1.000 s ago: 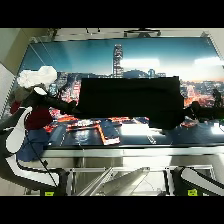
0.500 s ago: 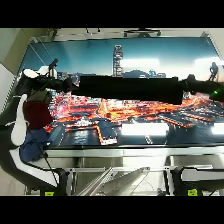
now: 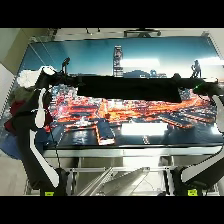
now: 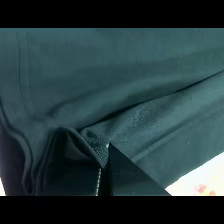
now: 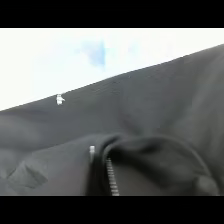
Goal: Fold the shirts.
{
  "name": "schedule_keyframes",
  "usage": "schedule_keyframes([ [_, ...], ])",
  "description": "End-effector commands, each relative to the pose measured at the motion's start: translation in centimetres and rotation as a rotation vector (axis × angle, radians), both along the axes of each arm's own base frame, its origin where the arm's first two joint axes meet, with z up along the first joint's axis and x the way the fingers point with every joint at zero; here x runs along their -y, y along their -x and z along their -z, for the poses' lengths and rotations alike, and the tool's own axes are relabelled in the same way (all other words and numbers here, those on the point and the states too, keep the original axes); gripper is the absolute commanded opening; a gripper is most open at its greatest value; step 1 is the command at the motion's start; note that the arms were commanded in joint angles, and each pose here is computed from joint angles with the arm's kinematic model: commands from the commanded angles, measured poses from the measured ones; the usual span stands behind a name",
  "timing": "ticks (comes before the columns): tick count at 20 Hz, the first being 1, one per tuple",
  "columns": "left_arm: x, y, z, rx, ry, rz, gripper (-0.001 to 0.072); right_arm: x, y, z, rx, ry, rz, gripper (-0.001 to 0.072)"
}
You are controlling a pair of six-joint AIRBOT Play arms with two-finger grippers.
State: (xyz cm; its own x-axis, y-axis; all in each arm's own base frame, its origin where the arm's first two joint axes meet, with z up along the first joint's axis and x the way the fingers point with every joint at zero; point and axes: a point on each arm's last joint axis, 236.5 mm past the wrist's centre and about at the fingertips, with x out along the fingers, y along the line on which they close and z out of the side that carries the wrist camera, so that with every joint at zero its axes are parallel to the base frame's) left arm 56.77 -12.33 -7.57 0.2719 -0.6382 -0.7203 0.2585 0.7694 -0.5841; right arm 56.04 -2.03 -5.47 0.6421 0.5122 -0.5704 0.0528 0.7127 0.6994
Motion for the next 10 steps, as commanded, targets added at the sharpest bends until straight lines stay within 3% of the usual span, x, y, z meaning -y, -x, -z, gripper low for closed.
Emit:
schedule_keyframes([
  [1, 0.3, -0.6, 0.0, 0.008, 0.005, 0.025, 0.0033, 0.1, 0.1, 0.4, 0.021, 0.044, -0.049, 0.0176],
  [2, 0.2, -0.7, -0.5, 0.013, 0.007, 0.031, 0.0128, 0.6, 0.4, -0.1, 0.029, 0.065, -0.056, 0.0232],
  [3, -0.1, -0.8, -1.0, 0.014, 0.01, 0.029, 0.0311, 1.6, 0.6, -0.6, 0.037, 0.099, -0.058, 0.0418],
  [4, -0.5, -1.0, -1.5, 0.023, 0.01, 0.028, 0.0318, 2.8, 0.8, -1.1, 0.042, 0.143, -0.066, 0.0529],
  [5, -1.2, -1.2, -2.1, 0.03, 0.012, 0.022, 0.0318, 4.3, 1.3, -1.6, 0.039, 0.195, -0.079, 0.0536],
  [6, -2.3, -1.4, -2.8, 0.026, 0.016, -0.001, 0.0318, 6.3, 1.9, -1.4, 0.001, 0.236, -0.066, 0.0642],
  [7, -3.8, -1.5, -3.5, 0.015, 0.025, -0.042, 0.0318, 8.0, 2.7, -0.8, -0.058, 0.255, -0.033, 0.0692],
  [10, -8.1, -1.7, -6.3, -0.001, 0.049, -0.165, 0.0316, 9.4, 4.9, 1.4, -0.174, 0.202, -0.013, 0.0692],
])
